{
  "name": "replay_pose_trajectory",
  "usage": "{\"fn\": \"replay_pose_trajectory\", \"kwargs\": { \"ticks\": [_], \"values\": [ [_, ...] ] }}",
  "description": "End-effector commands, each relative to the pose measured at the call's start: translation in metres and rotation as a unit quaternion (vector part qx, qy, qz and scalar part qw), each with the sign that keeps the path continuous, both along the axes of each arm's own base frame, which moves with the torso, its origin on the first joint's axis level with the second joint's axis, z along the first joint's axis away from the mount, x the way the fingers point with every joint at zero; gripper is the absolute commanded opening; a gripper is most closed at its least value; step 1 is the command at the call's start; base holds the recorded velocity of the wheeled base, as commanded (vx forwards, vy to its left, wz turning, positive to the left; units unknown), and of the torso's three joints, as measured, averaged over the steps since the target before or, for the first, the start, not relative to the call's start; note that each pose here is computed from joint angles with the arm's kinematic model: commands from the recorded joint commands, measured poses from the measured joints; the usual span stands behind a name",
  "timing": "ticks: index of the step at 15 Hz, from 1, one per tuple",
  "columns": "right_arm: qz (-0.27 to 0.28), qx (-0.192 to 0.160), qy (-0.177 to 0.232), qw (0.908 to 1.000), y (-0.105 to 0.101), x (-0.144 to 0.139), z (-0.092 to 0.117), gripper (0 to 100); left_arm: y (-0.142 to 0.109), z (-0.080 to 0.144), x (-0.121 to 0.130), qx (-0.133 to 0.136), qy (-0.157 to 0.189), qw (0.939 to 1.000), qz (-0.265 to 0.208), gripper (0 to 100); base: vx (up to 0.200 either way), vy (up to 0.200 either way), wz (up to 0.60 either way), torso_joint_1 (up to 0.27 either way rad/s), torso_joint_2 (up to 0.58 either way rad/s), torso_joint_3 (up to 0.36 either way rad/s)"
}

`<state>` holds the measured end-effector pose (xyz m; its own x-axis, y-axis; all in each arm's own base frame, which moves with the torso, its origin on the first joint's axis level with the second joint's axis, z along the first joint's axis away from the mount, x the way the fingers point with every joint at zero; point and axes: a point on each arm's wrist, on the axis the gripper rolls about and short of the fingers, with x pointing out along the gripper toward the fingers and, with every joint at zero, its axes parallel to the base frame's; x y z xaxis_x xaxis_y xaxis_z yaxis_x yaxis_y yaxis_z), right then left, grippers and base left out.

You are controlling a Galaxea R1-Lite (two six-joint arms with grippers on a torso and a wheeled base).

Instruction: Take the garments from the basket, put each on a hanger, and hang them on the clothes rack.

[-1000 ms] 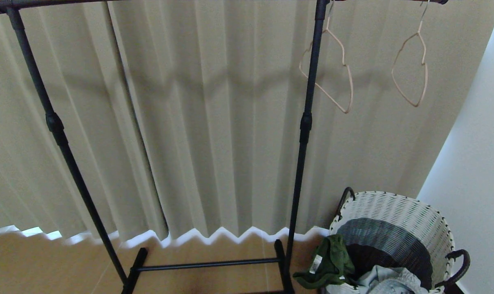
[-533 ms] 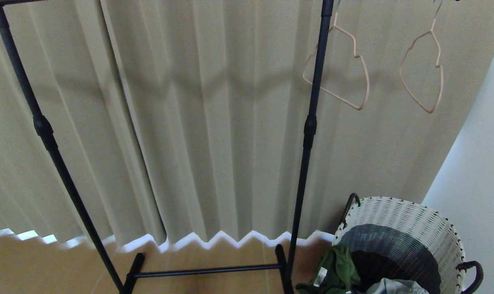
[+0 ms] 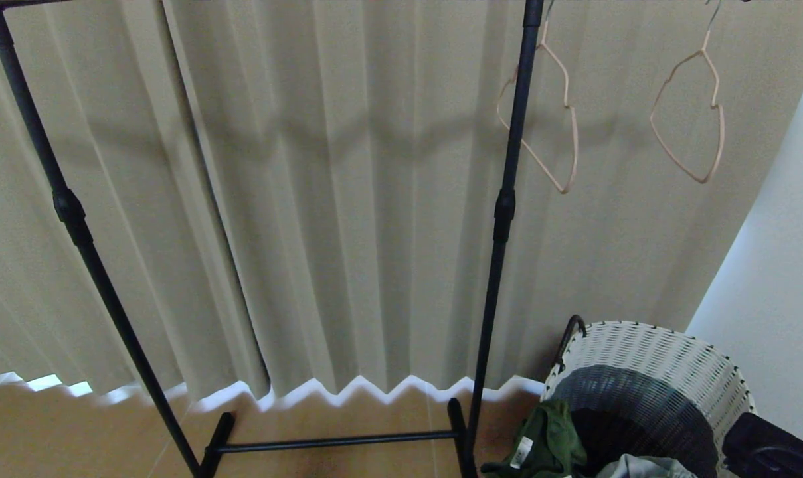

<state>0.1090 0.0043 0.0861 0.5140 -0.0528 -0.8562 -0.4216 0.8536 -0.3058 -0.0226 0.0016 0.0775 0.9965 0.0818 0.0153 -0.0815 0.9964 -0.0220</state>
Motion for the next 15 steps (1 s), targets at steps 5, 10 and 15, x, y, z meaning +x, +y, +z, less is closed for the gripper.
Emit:
{"fn": "replay_pose_trajectory", "kwargs": {
  "ticks": [5, 10, 15],
  "values": [
    [0.000, -0.013, 0.090, 0.9959, 0.002, 0.055, -0.051, 100, 0.000, 0.000, 0.000, 0.000, -0.001, 1.0000, 0.000, 100, 0.000, 0.000, 0.00, 0.000, 0.00, 0.000],
    [-0.027, -0.035, 0.080, 0.9958, -0.003, 0.070, -0.066, 100, 0.000, 0.000, 0.000, 0.000, -0.001, 1.0000, 0.000, 100, 0.000, 0.000, 0.00, 0.000, 0.00, 0.000],
    [-0.032, -0.034, 0.036, 0.9983, -0.005, 0.071, -0.056, 0, 0.000, 0.000, 0.000, 0.000, -0.001, 1.0000, 0.000, 100, 0.000, 0.000, 0.00, 0.000, 0.00, 0.000]
  ]
}}
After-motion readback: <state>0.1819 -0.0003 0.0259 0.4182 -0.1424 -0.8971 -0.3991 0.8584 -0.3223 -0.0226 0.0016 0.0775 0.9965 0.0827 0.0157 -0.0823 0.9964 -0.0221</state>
